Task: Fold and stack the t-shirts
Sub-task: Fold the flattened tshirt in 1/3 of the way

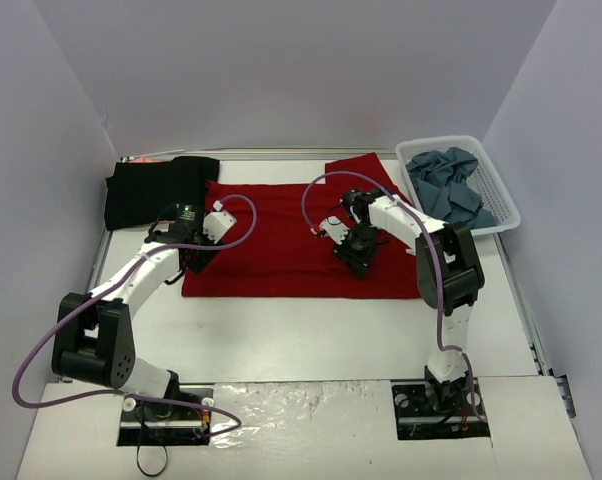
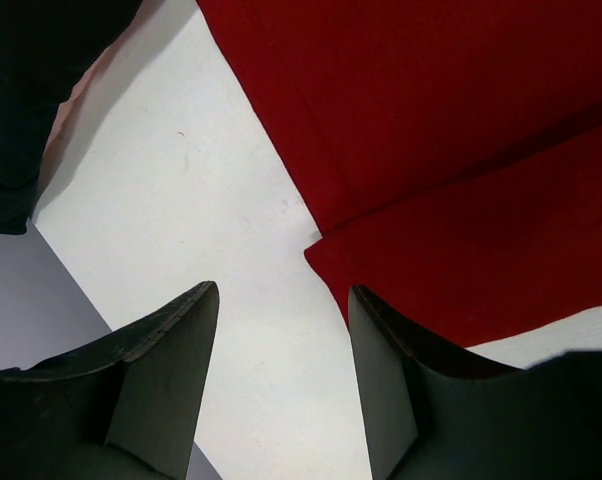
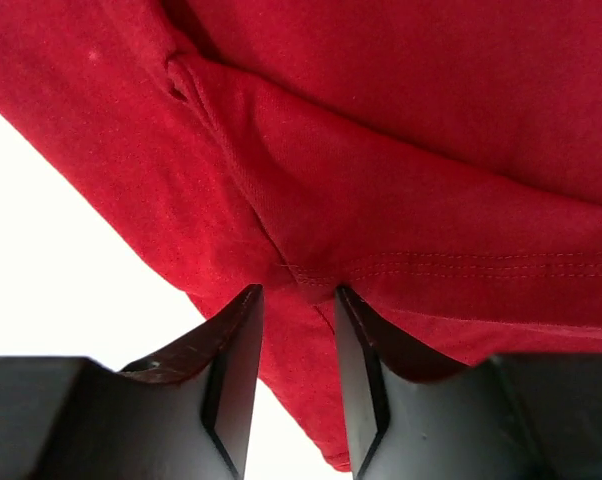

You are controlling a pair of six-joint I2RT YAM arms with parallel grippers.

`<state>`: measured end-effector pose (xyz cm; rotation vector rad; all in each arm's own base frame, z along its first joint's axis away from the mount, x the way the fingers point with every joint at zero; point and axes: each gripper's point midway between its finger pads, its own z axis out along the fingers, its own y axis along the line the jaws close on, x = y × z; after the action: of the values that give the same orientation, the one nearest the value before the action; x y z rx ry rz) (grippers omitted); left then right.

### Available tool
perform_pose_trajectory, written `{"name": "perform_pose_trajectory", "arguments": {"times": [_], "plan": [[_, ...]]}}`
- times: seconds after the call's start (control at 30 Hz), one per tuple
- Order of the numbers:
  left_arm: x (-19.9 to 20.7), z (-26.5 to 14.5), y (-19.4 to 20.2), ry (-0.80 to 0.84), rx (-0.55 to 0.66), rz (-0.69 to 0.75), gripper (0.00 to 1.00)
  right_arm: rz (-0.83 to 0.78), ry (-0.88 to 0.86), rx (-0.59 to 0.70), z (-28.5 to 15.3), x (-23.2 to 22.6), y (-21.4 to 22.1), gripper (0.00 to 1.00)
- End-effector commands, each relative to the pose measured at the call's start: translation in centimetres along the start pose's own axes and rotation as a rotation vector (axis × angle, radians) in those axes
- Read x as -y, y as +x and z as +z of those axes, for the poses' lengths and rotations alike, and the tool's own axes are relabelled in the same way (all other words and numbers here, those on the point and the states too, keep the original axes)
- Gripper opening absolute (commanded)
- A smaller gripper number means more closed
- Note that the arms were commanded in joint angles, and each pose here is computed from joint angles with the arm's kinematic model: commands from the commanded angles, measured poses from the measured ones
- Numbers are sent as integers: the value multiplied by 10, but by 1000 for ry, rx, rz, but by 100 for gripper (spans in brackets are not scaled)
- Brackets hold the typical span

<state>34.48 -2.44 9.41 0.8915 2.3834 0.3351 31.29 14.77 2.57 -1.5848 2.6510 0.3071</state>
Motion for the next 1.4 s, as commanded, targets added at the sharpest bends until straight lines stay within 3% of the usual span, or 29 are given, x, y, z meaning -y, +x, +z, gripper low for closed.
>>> {"name": "perform_pose_trajectory", "arguments": {"times": [0.0, 0.17, 0.33, 0.9, 1.37], "plan": [[-1, -1, 0, 6, 5, -18, 53, 17, 5, -13, -3, 0, 0, 30], [0, -1, 0, 6, 7, -20, 53, 24, 6, -19, 0, 0, 1, 22], [0, -1, 0, 7, 9, -20, 53, 26, 14, -9, -1, 1, -1, 0], [-2, -7, -2, -4, 24, -25, 53, 22, 167, 87, -51, 26, -35, 0], [-2, -6, 0, -2, 22, -24, 54, -6, 193, 94, -47, 47, -73, 0]]}}
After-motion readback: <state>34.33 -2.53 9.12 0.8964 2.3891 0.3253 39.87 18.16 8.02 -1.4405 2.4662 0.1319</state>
